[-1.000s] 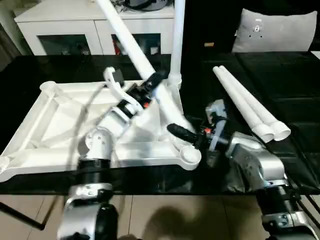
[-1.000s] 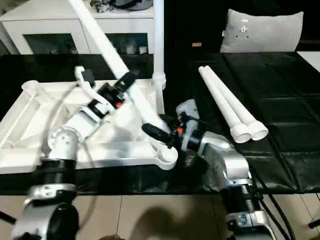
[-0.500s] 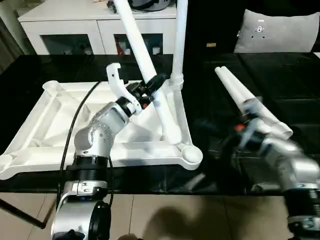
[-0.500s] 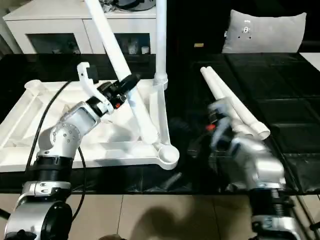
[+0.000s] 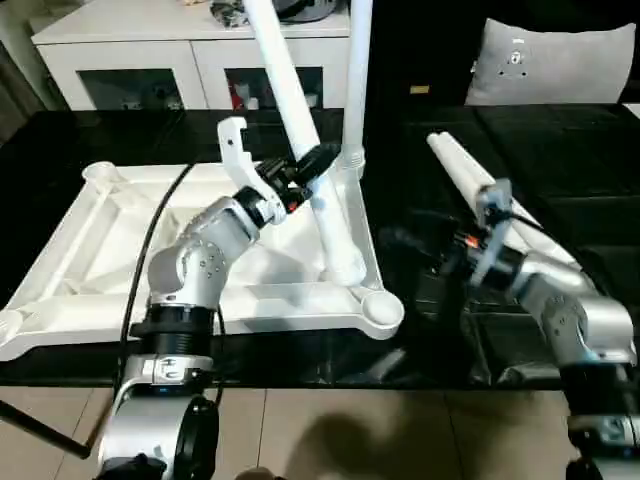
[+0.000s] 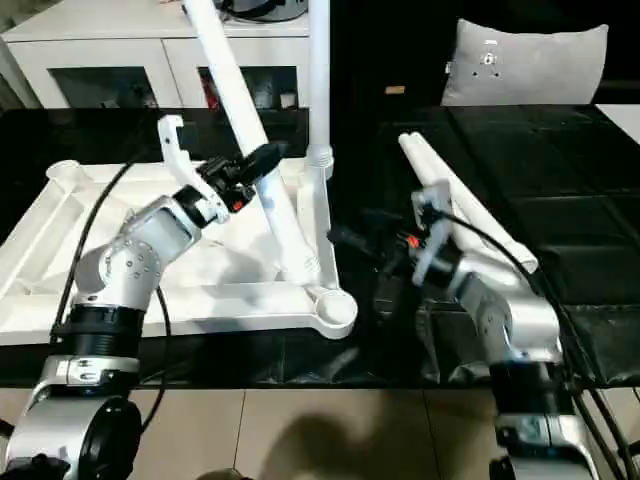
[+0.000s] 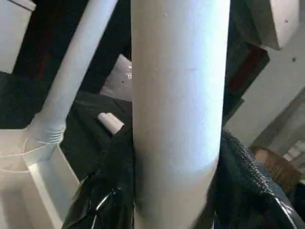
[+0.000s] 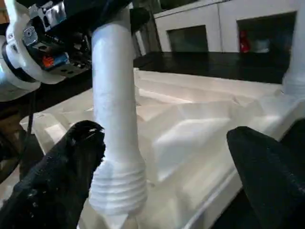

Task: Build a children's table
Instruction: Insert table leg to table base

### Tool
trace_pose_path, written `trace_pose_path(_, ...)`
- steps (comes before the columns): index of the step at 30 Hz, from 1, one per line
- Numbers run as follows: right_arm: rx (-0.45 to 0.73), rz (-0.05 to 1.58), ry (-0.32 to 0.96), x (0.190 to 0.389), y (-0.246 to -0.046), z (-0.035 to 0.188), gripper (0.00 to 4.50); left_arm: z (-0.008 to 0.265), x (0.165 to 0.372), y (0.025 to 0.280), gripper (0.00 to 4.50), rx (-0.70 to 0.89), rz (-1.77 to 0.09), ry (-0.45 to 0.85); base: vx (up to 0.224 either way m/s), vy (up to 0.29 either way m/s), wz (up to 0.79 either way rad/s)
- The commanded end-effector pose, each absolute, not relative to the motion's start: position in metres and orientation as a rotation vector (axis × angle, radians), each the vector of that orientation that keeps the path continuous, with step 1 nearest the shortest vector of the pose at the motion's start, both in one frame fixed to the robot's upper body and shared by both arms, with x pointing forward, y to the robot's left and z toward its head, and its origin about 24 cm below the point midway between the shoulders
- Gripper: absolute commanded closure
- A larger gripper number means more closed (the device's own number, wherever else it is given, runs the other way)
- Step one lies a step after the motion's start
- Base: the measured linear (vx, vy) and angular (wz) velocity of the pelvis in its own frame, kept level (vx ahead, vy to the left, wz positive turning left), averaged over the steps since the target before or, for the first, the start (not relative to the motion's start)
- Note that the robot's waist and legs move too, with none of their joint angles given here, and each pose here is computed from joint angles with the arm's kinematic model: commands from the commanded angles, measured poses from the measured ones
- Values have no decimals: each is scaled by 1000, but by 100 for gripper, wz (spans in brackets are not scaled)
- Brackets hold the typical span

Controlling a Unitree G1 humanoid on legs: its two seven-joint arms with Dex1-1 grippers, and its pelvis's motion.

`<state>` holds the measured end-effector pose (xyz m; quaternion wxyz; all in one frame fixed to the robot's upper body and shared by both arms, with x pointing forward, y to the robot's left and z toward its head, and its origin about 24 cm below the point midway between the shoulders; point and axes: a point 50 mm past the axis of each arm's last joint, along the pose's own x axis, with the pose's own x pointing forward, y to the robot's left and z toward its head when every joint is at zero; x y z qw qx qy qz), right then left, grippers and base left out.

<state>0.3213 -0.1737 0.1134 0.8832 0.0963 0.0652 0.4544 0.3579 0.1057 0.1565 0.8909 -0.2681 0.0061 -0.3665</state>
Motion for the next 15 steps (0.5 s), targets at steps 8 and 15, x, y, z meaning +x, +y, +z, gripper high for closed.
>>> trace_pose_path(8, 225, 1118, 171, 324, -165, 122, 0, 184, 340, 91, 267, -550, -1103, -12, 0, 0, 0)
trace_pose_path(15, 309, 1298, 166, 320, -162, 135, 36, 207, 324, 86, 267, -565, -1374, -55, 0, 0, 0)
